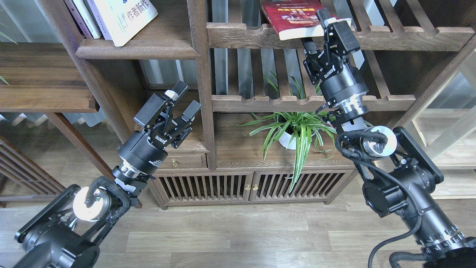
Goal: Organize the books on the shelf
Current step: 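Reach the right gripper to the red book on the top shelf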
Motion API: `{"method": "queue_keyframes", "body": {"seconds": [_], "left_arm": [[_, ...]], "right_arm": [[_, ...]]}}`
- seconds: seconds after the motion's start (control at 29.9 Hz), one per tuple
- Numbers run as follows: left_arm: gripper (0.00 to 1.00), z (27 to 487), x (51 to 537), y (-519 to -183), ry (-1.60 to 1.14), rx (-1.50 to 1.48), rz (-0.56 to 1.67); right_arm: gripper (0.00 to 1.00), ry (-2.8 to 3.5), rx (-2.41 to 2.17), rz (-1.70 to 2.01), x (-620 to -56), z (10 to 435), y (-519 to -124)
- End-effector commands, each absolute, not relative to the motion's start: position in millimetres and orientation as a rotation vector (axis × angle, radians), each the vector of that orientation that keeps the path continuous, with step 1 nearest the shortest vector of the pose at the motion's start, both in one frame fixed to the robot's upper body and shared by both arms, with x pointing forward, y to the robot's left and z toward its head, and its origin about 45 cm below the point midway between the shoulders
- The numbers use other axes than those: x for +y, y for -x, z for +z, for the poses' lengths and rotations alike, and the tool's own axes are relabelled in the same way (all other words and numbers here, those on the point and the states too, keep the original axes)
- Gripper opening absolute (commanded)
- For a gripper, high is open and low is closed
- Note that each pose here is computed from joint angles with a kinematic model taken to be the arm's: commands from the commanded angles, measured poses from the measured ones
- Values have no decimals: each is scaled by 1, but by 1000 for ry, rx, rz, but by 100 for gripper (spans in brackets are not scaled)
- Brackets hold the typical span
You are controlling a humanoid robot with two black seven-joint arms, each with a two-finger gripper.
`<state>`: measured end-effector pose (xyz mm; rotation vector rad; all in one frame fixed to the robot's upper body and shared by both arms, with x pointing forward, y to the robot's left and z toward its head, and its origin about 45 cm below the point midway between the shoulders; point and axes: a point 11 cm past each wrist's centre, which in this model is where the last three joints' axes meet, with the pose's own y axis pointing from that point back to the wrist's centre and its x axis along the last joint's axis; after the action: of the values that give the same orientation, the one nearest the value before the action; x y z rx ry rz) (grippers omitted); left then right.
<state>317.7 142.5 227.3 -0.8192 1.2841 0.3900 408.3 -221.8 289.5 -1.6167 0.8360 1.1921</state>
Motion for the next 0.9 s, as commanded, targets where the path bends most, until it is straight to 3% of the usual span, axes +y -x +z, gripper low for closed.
{"method": "queue_keyframes", "body": {"seconds": [0.0,0.4,0.87], "left_arm": [[88,227,143,-318,819,1283,392],[88,229,147,-320,829,1275,398],[88,230,145,-320,831,1275,394]], "right_arm": [[82,1602,863,1221,-220,295,-416],[82,1584,962,1285,-226,287,-420],[82,1573,988,1384,-218,308,-434]]}}
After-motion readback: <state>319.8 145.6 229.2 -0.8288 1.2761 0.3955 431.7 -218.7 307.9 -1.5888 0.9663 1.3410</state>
